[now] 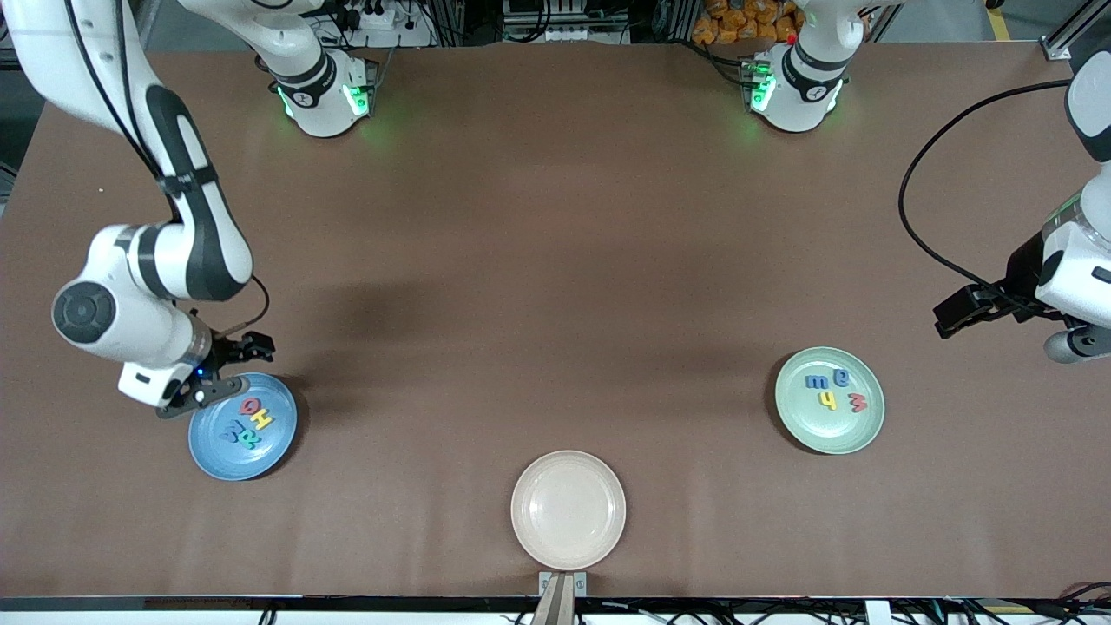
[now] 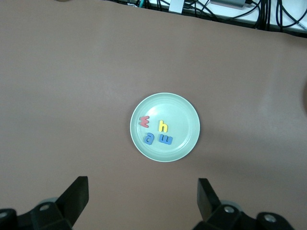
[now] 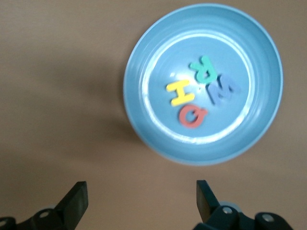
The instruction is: Sort uppercase to blue plate, lowercase to green plate
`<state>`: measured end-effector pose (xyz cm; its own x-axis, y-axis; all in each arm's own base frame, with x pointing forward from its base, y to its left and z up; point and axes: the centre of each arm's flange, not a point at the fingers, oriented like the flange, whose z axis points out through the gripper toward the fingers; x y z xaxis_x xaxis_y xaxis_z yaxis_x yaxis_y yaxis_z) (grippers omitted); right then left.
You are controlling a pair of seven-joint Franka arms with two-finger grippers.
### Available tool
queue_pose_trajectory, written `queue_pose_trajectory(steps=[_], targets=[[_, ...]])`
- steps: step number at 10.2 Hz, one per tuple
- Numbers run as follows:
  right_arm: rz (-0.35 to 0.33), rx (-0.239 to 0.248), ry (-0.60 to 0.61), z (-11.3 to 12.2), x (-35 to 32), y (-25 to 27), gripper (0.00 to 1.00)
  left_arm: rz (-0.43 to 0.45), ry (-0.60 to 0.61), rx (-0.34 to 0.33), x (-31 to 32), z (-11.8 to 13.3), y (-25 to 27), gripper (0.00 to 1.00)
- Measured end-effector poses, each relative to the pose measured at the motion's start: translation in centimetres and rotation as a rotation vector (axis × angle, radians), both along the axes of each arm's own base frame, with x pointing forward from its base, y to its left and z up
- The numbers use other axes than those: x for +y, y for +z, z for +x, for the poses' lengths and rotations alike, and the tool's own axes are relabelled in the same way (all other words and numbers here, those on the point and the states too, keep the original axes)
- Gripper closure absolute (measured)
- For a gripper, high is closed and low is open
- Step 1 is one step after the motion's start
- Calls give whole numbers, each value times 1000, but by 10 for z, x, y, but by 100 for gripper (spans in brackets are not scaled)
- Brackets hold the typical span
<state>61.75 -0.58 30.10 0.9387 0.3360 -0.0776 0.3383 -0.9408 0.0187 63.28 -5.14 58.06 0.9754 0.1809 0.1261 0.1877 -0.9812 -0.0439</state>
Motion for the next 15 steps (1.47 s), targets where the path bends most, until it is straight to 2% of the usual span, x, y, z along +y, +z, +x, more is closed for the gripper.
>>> queue_pose_trajectory(steps=[2,3,5,7,8,11,15], targets=[[2,29,-36,-22,9,30,0,-13,5,2,1,-2,3,0],[3,19,-45,-25,7,48,0,-35,11,10,1,-4,5,0],[8,-66,-91,-28,3,98,0,-43,14,47,0,-11,6,0],[20,-182,-150,-34,3,166,0,-40,-19,73,-7,-14,5,0],[24,-213,-166,-37,3,199,0,-40,-29,82,-12,-16,4,0],[25,-211,-266,-45,-3,299,0,-33,-47,135,-23,-28,7,0],[37,-159,-343,-65,-1,368,0,-25,-81,162,-24,-38,14,0]])
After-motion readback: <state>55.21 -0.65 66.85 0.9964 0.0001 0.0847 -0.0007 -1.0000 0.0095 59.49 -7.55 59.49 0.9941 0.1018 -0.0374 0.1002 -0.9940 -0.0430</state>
